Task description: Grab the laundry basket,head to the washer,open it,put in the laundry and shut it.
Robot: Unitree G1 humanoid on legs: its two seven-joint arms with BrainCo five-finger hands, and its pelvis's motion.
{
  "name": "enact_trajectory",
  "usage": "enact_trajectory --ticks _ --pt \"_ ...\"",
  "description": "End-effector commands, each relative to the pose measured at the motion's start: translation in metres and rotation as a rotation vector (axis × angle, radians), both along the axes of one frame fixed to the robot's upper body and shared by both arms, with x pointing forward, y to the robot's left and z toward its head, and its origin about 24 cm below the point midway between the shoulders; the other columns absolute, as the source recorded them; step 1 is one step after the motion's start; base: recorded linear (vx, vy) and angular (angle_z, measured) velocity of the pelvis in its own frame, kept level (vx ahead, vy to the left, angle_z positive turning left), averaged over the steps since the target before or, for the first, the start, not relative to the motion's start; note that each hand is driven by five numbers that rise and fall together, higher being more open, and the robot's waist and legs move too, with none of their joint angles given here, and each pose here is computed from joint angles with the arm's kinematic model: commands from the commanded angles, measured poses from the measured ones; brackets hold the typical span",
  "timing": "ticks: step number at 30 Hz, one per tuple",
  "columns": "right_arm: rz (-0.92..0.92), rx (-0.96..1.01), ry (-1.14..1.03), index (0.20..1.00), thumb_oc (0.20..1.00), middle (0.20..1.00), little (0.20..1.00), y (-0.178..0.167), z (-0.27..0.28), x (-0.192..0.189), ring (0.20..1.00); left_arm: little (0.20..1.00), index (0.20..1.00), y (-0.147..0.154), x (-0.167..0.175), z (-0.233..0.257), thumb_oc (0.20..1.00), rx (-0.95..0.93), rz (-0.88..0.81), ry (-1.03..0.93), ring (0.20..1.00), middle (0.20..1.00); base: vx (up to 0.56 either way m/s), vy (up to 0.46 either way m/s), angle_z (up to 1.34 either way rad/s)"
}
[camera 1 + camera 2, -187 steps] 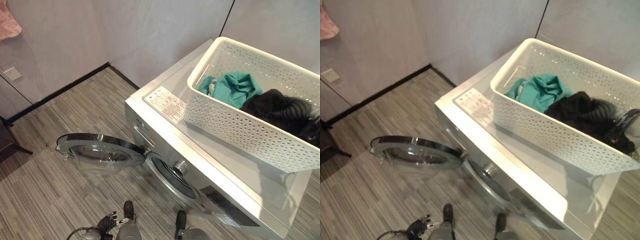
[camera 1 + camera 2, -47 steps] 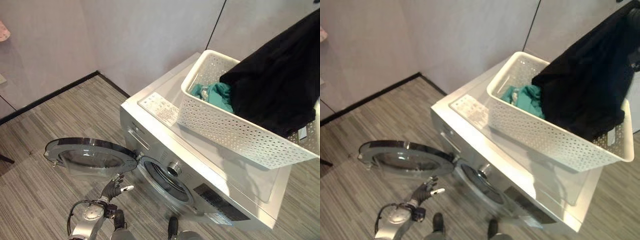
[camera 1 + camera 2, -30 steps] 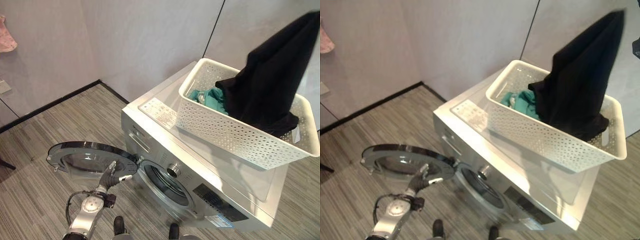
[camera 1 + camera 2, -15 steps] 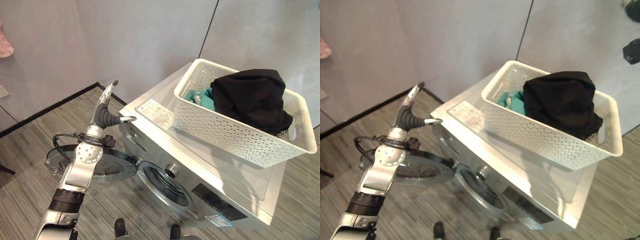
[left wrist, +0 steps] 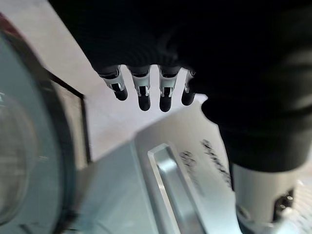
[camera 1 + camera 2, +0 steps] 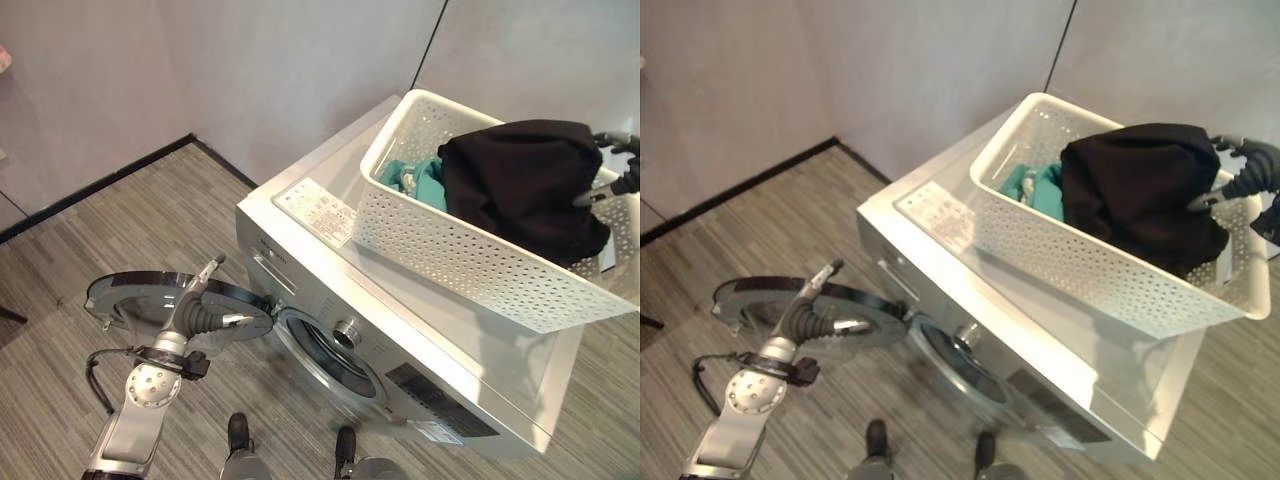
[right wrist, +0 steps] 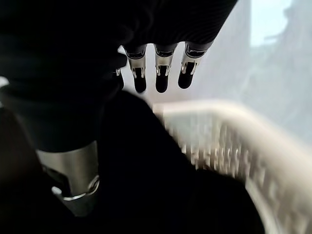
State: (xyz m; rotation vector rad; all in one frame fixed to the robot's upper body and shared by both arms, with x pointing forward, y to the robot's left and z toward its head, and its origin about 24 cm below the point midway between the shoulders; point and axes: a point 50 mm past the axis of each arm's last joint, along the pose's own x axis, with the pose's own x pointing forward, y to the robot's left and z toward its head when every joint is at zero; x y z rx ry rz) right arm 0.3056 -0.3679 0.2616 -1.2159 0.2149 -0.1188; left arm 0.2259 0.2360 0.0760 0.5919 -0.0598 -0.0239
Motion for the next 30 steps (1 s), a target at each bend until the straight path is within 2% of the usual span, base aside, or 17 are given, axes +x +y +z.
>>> enact_trajectory --ticks 1,7,16,20,24,28,29,30 --pt "0.016 -0.026 -0.121 1.000 1.000 1.000 1.000 0.002 0.041 -0.003 1.000 1.000 1.000 -0.014 0.003 0.051 1.000 -0.002 -0.150 -0.209 1.000 1.000 -0.02 -0.005 0.07" --pt "0.006 -0.022 -0.127 1.000 1.000 1.000 1.000 0.000 0.042 -0.003 1.000 1.000 1.000 -0.015 0.002 0.048 1.000 -0.033 -0.152 -0.195 1.000 1.000 -0.01 0.008 0.06" --pt "0.118 -0.035 -0.161 1.000 1.000 1.000 1.000 0.030 0.046 0.010 1.000 1.000 1.000 -0.019 0.005 0.042 1.000 -0.072 -0.157 -0.168 1.000 1.000 0.01 0.006 0.04" --pt "0.148 0.098 0.009 1.000 1.000 1.000 1.000 0.036 -0.017 0.021 1.000 1.000 1.000 -0.021 0.002 0.040 1.000 -0.081 -0.172 -0.150 1.000 1.000 0.00 -0.008 0.01" --pt "0.029 0.297 0.269 1.000 1.000 1.000 1.000 0.025 -0.125 0.013 1.000 1.000 1.000 -0.027 0.001 0.035 1.000 -0.080 -0.196 -0.125 1.000 1.000 -0.01 -0.033 0.07" --pt "-0.018 0.369 0.326 1.000 1.000 1.000 1.000 0.028 -0.157 0.010 1.000 1.000 1.000 -0.028 0.003 0.033 1.000 -0.081 -0.200 -0.115 1.000 1.000 0.00 -0.009 0.08" --pt "-0.021 0.387 0.357 0.903 0.903 0.903 0.903 0.034 -0.171 0.008 0.903 1.000 1.000 -0.027 0.002 0.031 1.000 -0.091 -0.196 -0.103 1.000 1.000 0.00 0.000 0.00" --pt "-0.033 0.410 0.361 0.200 0.200 0.200 0.200 0.034 -0.177 0.006 0.200 1.000 1.000 -0.026 0.002 0.029 1.000 -0.103 -0.184 -0.099 1.000 1.000 0.00 0.000 0.00"
